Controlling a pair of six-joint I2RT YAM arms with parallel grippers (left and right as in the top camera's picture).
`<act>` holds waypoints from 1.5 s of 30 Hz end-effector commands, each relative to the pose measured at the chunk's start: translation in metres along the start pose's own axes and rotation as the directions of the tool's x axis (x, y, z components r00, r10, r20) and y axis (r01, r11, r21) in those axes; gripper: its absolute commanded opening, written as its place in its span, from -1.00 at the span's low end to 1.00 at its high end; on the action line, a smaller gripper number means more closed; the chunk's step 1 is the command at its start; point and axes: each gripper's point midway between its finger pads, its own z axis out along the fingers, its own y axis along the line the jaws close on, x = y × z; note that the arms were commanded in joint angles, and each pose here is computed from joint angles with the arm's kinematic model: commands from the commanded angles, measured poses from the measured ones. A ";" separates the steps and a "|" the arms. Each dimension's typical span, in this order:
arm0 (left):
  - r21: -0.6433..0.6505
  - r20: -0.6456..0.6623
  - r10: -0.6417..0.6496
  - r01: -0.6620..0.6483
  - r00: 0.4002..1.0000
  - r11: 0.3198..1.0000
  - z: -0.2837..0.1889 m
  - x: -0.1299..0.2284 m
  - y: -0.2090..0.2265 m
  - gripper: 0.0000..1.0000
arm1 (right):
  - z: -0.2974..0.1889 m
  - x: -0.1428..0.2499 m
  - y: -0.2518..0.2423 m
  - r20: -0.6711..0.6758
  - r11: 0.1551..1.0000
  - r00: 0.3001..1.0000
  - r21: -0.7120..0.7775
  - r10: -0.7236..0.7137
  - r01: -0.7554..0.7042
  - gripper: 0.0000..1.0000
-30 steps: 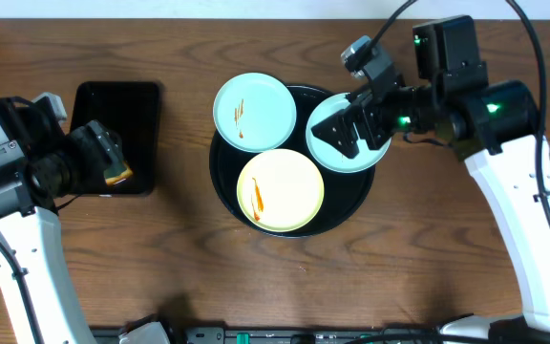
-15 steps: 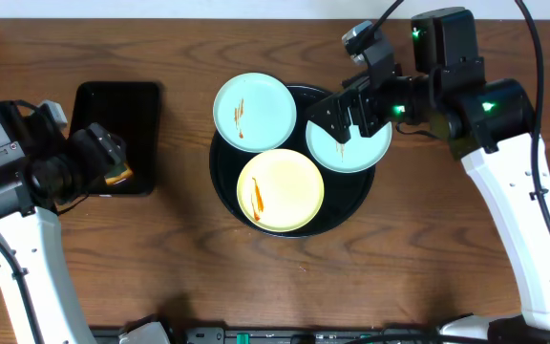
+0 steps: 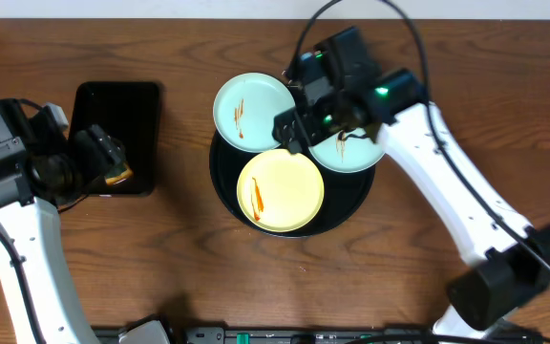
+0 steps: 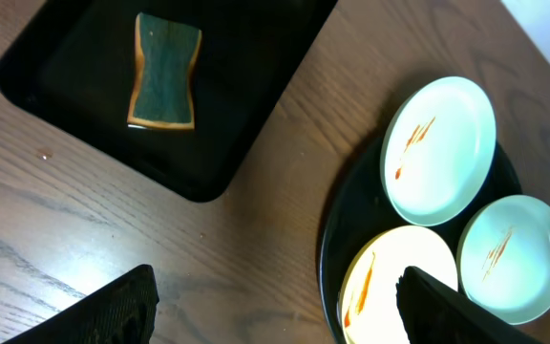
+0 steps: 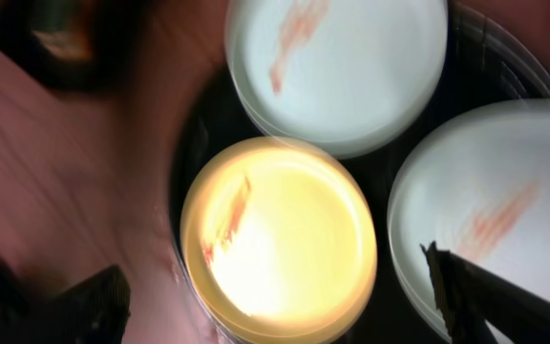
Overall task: Clean dirty plates on tray and stack at the side
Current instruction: 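Reach the right gripper to the upper-left pale green plate rim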
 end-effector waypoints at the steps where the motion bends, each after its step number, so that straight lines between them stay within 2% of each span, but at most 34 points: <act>1: -0.019 -0.015 -0.020 0.019 1.000 1.000 0.007 -0.005 0.004 0.61 | -0.007 -0.011 -0.007 -0.033 0.991 0.998 0.124 -0.048 0.051 0.99; 3: -0.031 -0.057 -0.035 0.033 0.998 0.999 0.015 -0.001 0.009 0.61 | -0.005 -0.006 -0.012 -0.115 0.984 0.992 0.163 -0.046 0.064 0.99; 6: -0.048 -0.114 -0.057 0.052 0.992 0.998 0.029 0.003 0.014 0.61 | 0.004 -0.012 -0.019 -0.155 0.980 0.988 0.194 -0.009 0.039 0.94; 9: -0.053 -0.128 -0.062 0.055 0.990 0.997 0.034 0.003 0.017 0.62 | 0.013 -0.026 -0.019 -0.113 0.982 0.993 0.190 0.025 -0.004 0.99; 15: -0.053 -0.069 -0.023 0.020 0.997 0.998 0.032 -0.011 0.016 0.61 | 0.020 -0.063 -0.012 0.032 0.986 0.999 0.166 -0.014 0.008 0.99; 19: -0.219 0.048 0.002 0.008 0.999 0.976 0.029 -0.037 0.044 0.61 | 0.030 -0.079 -0.018 0.102 0.983 0.994 0.183 -0.028 0.009 0.98; 22: -0.369 0.122 -0.070 0.111 0.990 0.923 0.024 -0.046 0.072 0.60 | 0.040 -0.084 -0.030 0.133 0.973 0.991 0.230 -0.034 0.002 0.99; 24: -0.407 0.141 -0.107 0.156 0.984 0.900 0.026 -0.047 0.081 0.59 | 0.046 -0.087 -0.040 0.157 0.965 0.987 0.262 -0.022 -0.020 0.98; 28: -0.422 0.112 -0.119 0.156 0.987 0.893 0.045 -0.049 0.088 0.58 | 0.063 -0.088 -0.057 0.203 0.954 0.978 0.280 0.048 -0.105 0.99; 35: -0.424 0.034 -0.147 0.148 0.989 0.894 0.080 -0.045 0.096 0.51 | 0.080 -0.091 -0.084 0.254 0.947 0.965 0.286 0.073 -0.147 0.99; 43: -0.418 0.047 -0.142 0.148 0.989 0.896 0.094 -0.053 0.098 0.48 | 0.099 -0.089 -0.099 0.268 0.953 0.959 0.256 0.092 -0.163 0.99; 45: -0.387 0.053 -0.140 0.149 0.989 0.910 0.096 -0.057 0.093 0.41 | 0.107 -0.086 -0.102 0.259 0.952 0.961 0.258 0.095 -0.164 0.99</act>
